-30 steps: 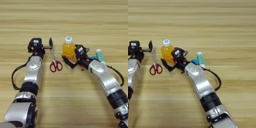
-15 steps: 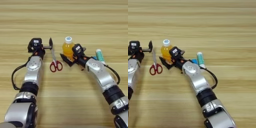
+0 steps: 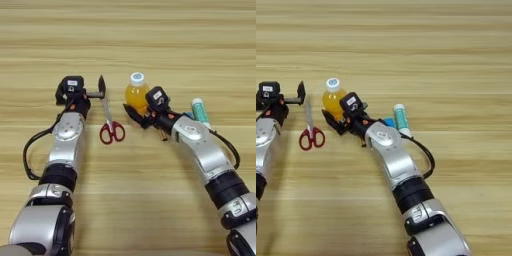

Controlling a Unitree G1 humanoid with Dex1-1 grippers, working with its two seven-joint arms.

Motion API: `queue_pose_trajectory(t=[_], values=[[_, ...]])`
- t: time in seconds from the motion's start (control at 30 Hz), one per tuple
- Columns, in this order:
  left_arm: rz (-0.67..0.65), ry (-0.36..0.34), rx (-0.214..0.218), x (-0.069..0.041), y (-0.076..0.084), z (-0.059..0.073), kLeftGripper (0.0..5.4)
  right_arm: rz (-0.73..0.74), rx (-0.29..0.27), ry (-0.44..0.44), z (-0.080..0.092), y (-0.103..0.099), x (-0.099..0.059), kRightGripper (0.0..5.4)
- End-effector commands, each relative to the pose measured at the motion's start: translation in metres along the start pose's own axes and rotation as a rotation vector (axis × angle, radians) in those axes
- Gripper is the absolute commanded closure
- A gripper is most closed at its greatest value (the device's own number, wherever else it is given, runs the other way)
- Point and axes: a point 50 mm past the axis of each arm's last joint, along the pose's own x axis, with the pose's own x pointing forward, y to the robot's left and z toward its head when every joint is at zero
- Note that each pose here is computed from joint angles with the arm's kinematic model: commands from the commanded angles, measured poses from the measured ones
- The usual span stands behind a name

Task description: Move the objects on the table

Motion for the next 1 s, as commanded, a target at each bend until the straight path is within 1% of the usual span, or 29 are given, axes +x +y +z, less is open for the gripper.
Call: queue_pose_trajectory(t=[0.03, 0.17, 0.27, 0.37, 0.5, 0.6, 0.73, 0.8, 0.93, 1.0], values=[[-0.001, 0.013, 0.010, -0.001, -0.001, -0.001, 0.00, -0.044, -0.037, -0.075, 0.024, -0.009, -0.002, 1.98], [0.000, 0.013, 0.011, -0.001, -0.001, -0.001, 0.00, -0.087, -0.052, -0.121, 0.040, -0.017, -0.011, 1.98], [0.000, 0.013, 0.012, -0.001, -0.001, -0.001, 0.00, -0.133, -0.070, -0.148, 0.051, -0.029, -0.021, 1.98], [-0.001, 0.012, 0.013, -0.001, -0.002, -0.001, 0.00, -0.211, -0.085, -0.161, 0.058, -0.047, -0.037, 1.98], [-0.001, 0.011, 0.014, -0.001, -0.003, -0.001, 0.00, -0.348, -0.091, -0.149, 0.060, -0.073, -0.062, 1.98], [-0.001, 0.011, 0.014, -0.001, -0.002, -0.001, 0.00, -0.456, -0.084, -0.124, 0.054, -0.088, -0.084, 1.98], [-0.002, 0.011, 0.015, 0.000, -0.002, -0.001, 0.00, -0.571, -0.084, -0.068, 0.038, -0.097, -0.106, 1.98], [-0.002, 0.011, 0.016, 0.000, -0.002, -0.001, 0.00, -0.620, -0.087, -0.045, 0.031, -0.100, -0.114, 1.98], [-0.001, 0.011, 0.016, 0.000, -0.001, -0.001, 0.00, -0.683, -0.056, 0.003, 0.015, -0.104, -0.126, 1.98], [-0.001, 0.011, 0.016, 0.000, 0.000, -0.001, 0.00, -0.698, -0.037, 0.022, 0.008, -0.105, -0.129, 1.98]])
